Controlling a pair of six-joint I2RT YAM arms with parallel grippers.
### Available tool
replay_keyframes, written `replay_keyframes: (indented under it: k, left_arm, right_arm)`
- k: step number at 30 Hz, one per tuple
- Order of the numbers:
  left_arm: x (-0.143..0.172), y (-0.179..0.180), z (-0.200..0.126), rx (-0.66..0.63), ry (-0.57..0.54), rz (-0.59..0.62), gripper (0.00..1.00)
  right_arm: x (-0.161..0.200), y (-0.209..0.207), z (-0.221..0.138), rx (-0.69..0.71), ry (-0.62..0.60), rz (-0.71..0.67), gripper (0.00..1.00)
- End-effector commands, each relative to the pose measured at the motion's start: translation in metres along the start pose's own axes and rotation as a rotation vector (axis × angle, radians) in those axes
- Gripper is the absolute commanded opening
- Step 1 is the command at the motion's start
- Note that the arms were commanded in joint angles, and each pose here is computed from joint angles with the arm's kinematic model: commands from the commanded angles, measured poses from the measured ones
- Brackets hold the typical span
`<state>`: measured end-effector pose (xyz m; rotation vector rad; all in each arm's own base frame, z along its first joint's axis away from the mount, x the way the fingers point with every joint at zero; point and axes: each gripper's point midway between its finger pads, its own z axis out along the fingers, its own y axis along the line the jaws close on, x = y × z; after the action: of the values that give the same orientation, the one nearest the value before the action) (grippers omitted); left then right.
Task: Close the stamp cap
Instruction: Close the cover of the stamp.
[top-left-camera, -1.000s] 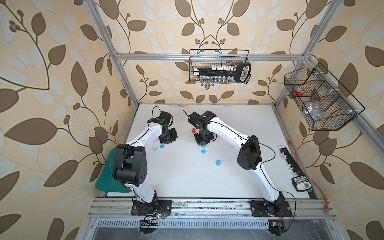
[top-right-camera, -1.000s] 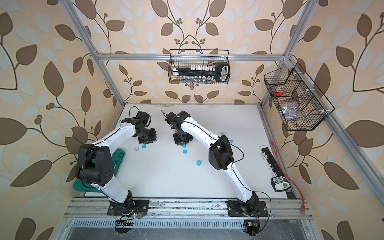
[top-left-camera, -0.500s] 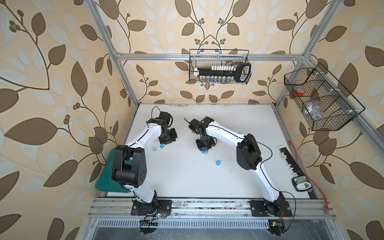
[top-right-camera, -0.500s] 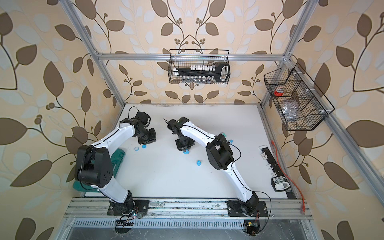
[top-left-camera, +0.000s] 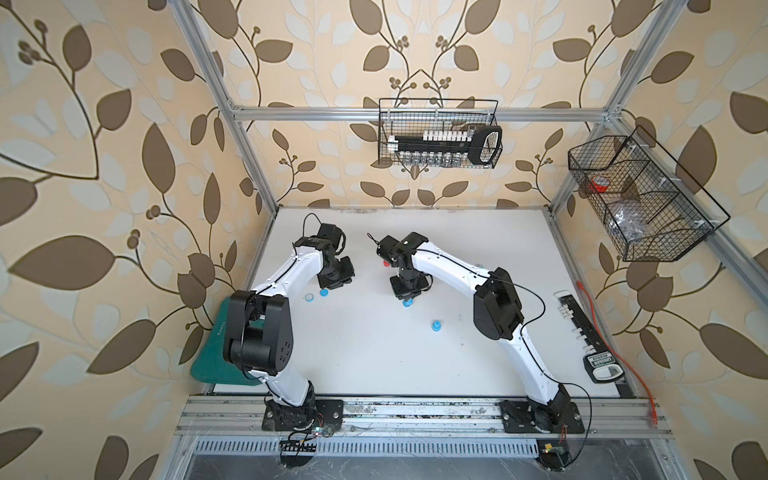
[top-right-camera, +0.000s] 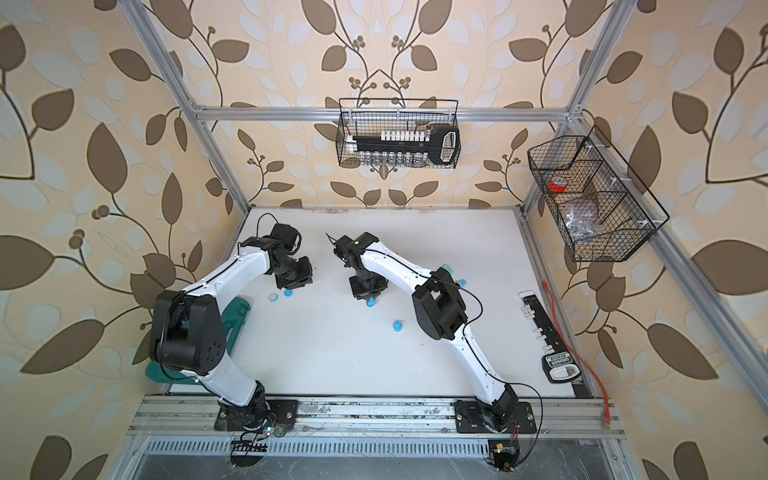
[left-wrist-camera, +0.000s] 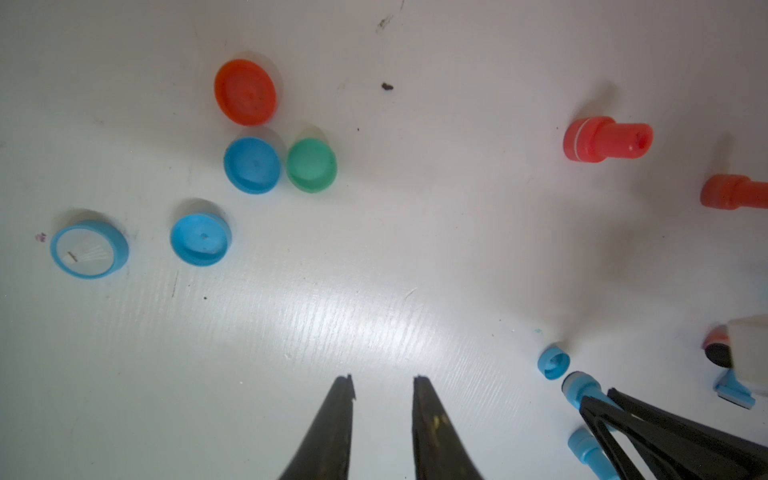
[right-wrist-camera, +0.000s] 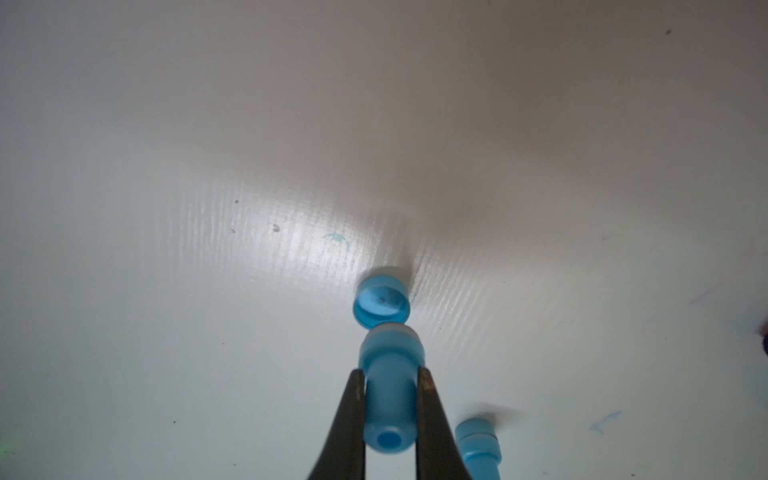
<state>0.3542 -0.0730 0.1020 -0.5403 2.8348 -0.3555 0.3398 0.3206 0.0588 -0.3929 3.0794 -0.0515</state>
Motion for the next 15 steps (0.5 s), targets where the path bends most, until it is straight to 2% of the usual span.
replay_keyframes:
  k: [1,15]
  left_arm:
    - [-0.0006,0.0012,-0.0134,0.012,-0.021,-0.007,0.28]
    - [0.0001,0.0021,-0.0106,0.008,-0.015,-0.008,0.28]
  right_arm:
    - [-0.0084,0.0073,-0.005,-0.016,-0.026,0.007,0.0]
    - [-0.003,0.006,0.0045,-0.007,0.001,-0.001,0.0]
